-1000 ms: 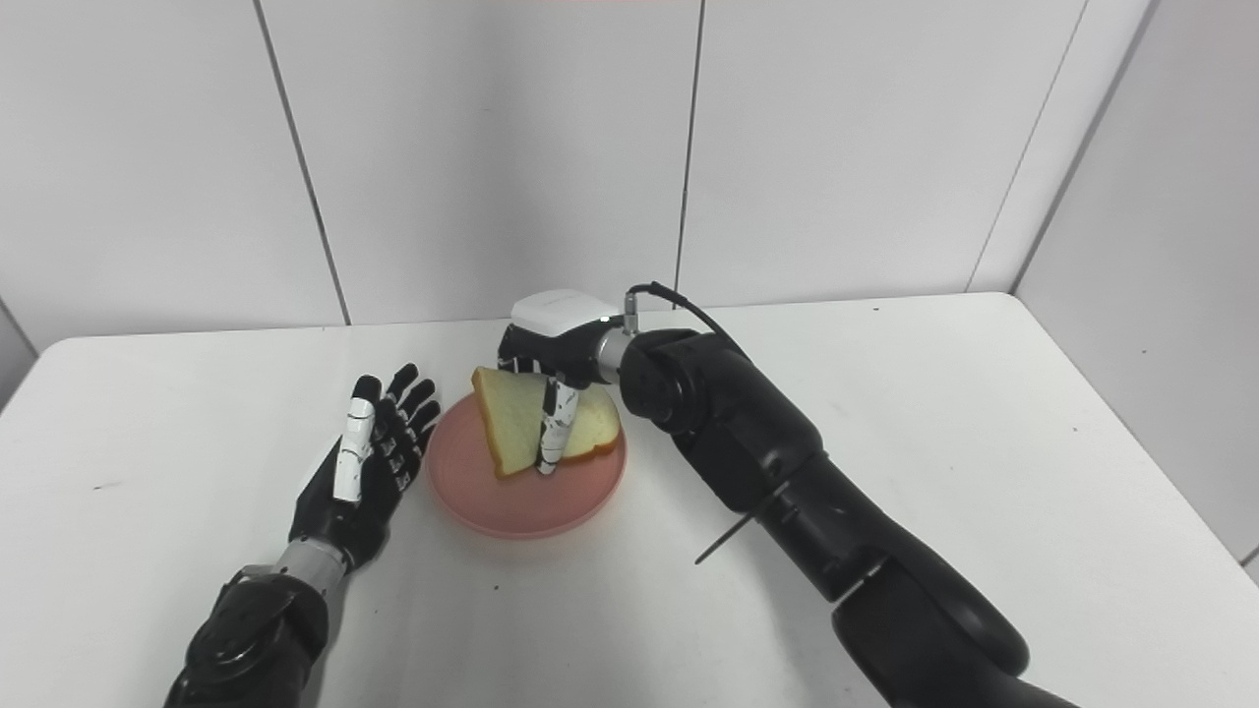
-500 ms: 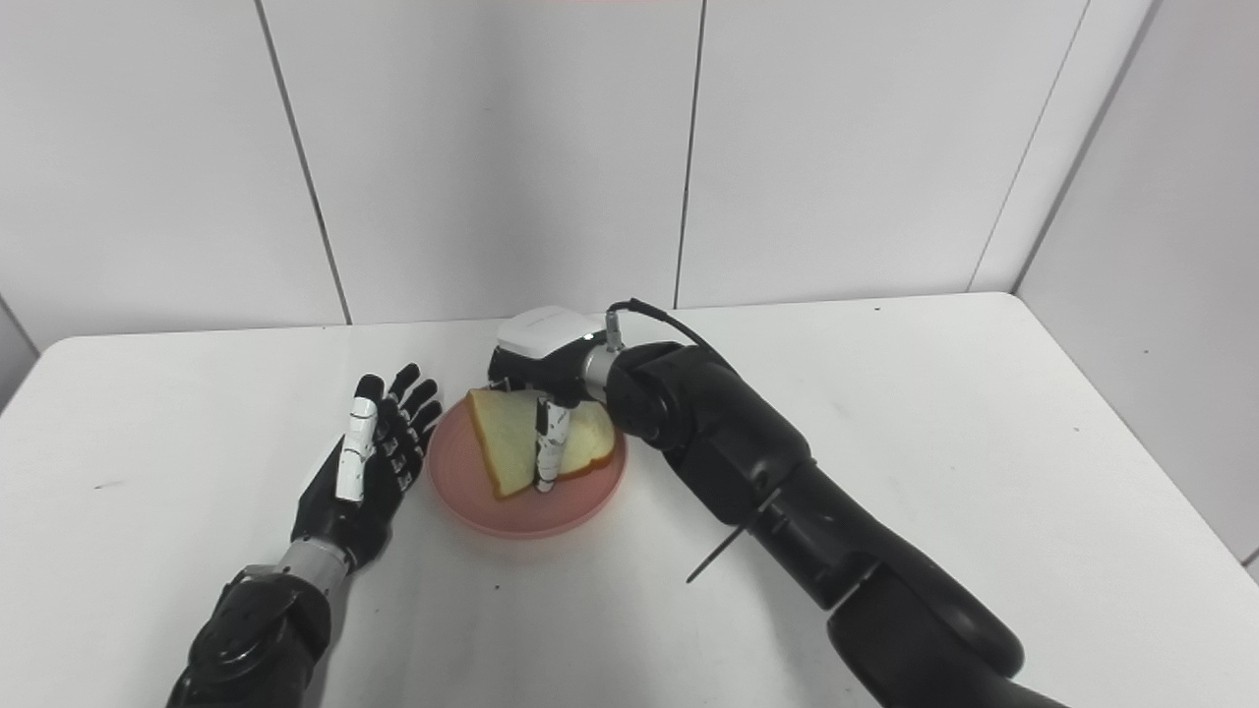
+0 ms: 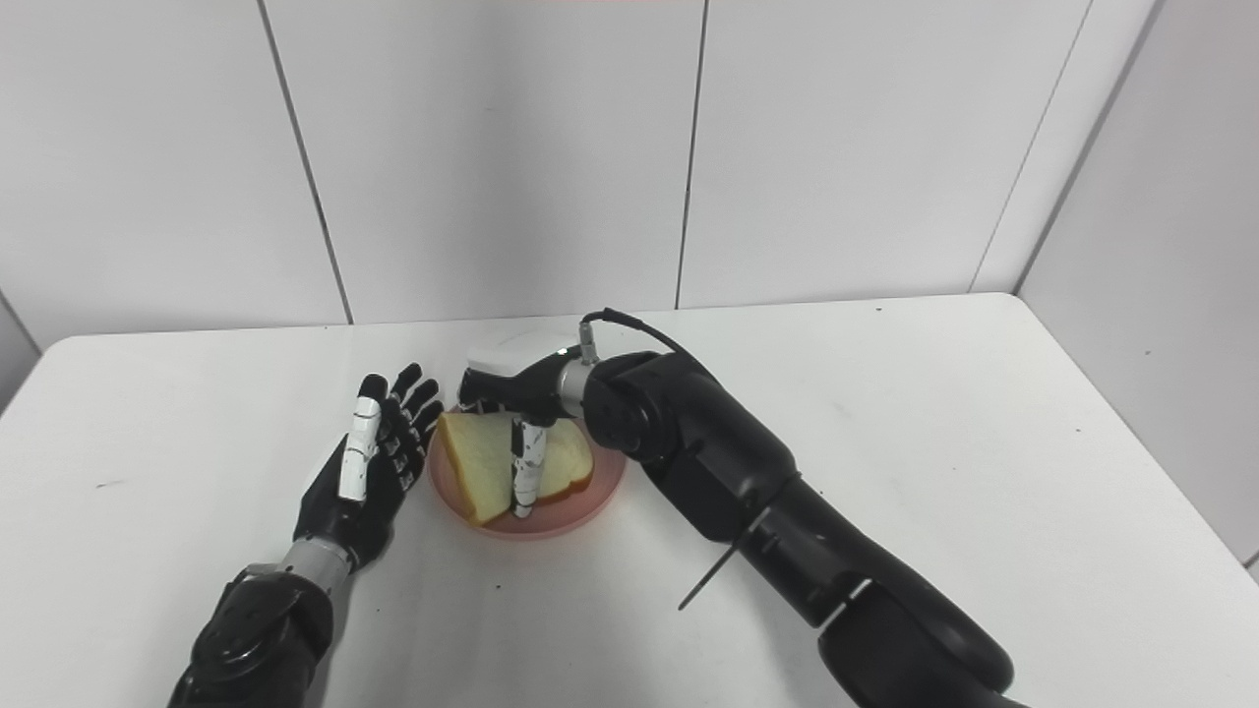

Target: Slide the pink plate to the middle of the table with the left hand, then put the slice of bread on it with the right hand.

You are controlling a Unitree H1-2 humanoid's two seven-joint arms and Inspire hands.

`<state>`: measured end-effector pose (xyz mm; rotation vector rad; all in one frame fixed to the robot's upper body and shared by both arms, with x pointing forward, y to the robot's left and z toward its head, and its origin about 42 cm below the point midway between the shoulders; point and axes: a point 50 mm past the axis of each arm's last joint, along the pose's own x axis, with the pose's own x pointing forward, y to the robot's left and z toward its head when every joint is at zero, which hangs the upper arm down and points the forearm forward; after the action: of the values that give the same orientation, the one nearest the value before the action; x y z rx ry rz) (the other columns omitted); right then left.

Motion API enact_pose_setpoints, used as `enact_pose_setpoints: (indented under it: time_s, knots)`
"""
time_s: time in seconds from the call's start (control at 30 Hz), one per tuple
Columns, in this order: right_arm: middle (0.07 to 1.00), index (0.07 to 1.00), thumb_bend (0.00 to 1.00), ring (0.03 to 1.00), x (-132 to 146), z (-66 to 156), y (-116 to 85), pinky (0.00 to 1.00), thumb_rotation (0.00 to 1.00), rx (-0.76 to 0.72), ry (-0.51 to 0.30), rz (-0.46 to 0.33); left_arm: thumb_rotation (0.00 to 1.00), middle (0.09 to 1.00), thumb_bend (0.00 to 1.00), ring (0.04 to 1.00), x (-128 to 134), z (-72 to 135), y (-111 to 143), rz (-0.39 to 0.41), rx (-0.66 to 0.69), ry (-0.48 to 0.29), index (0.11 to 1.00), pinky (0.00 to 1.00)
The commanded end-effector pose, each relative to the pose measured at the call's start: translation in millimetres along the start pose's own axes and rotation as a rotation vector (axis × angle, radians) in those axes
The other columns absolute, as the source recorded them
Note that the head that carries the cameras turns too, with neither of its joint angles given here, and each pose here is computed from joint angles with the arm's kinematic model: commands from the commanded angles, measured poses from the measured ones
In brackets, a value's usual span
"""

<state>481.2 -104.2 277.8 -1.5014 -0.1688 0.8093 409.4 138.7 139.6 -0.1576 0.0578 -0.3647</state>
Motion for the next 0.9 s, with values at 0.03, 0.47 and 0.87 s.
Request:
enact_pose_setpoints:
  time_s: [0.03, 0.47, 0.87]
  knots:
    - [0.748, 0.835, 0.80, 0.648, -8, 8, -29, 0.52, 0.25, -0.012, 0.012, -0.046, 1.00, 0.993, 0.75, 0.991, -5, -18, -6, -0.004, -0.006, 0.103, 1.000, 0.98]
    - [1.000, 0.944, 1.00, 0.970, -30, 22, -53, 0.92, 0.48, -0.111, 0.062, -0.066, 1.00, 0.974, 0.74, 0.983, -7, -18, -6, 0.012, -0.006, 0.102, 0.979, 0.96]
    - [1.000, 0.968, 0.97, 0.992, -61, 12, -84, 1.00, 0.45, -0.083, 0.081, -0.125, 1.00, 0.996, 0.76, 0.995, -6, -18, -2, -0.004, -0.006, 0.102, 1.000, 0.99]
